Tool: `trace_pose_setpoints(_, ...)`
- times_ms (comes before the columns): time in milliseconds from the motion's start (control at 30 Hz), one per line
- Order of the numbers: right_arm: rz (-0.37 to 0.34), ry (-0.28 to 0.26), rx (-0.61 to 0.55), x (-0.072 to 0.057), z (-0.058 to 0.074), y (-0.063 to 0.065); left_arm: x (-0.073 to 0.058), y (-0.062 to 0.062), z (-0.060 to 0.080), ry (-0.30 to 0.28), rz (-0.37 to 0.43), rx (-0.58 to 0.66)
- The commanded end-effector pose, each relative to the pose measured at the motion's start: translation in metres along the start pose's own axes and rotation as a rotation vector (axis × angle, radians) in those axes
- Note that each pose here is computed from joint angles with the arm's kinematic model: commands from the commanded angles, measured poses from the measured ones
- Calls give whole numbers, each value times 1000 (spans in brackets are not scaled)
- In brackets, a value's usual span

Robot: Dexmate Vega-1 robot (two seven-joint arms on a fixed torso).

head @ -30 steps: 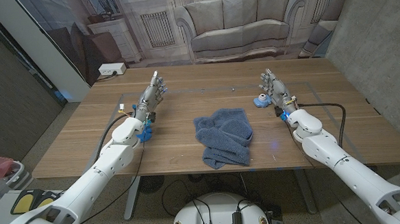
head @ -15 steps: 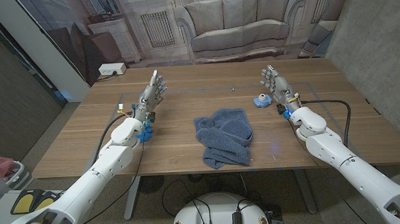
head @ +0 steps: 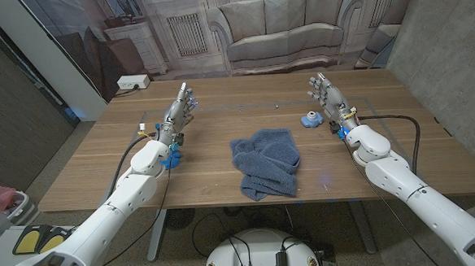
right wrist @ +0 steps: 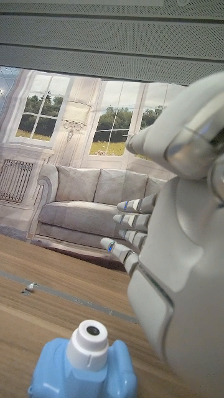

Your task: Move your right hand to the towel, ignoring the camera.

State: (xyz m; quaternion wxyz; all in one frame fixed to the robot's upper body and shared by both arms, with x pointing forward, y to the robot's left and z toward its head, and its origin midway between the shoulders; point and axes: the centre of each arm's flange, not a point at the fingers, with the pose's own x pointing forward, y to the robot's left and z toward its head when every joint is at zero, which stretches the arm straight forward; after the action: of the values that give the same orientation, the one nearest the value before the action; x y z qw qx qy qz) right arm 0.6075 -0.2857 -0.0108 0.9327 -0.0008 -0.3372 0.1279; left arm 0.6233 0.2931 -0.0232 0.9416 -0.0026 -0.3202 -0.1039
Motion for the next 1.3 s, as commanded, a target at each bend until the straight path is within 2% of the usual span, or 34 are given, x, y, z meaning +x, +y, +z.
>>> trace_pose_setpoints(33, 18, -19, -3, -7, 6, 6, -3, 2, 4, 16, -11, 27)
trace_pose_setpoints(500, 48, -69, -22, -13, 17, 16, -12, 14, 8, 16, 3, 27)
trace_pose_setpoints(933, 82, -97, -41, -9, 23, 29, -8, 18, 12, -3, -7, 34)
trace_pose_setpoints(1300, 119, -125, -76, -5, 38, 37, -5, 20, 7, -6, -9, 22)
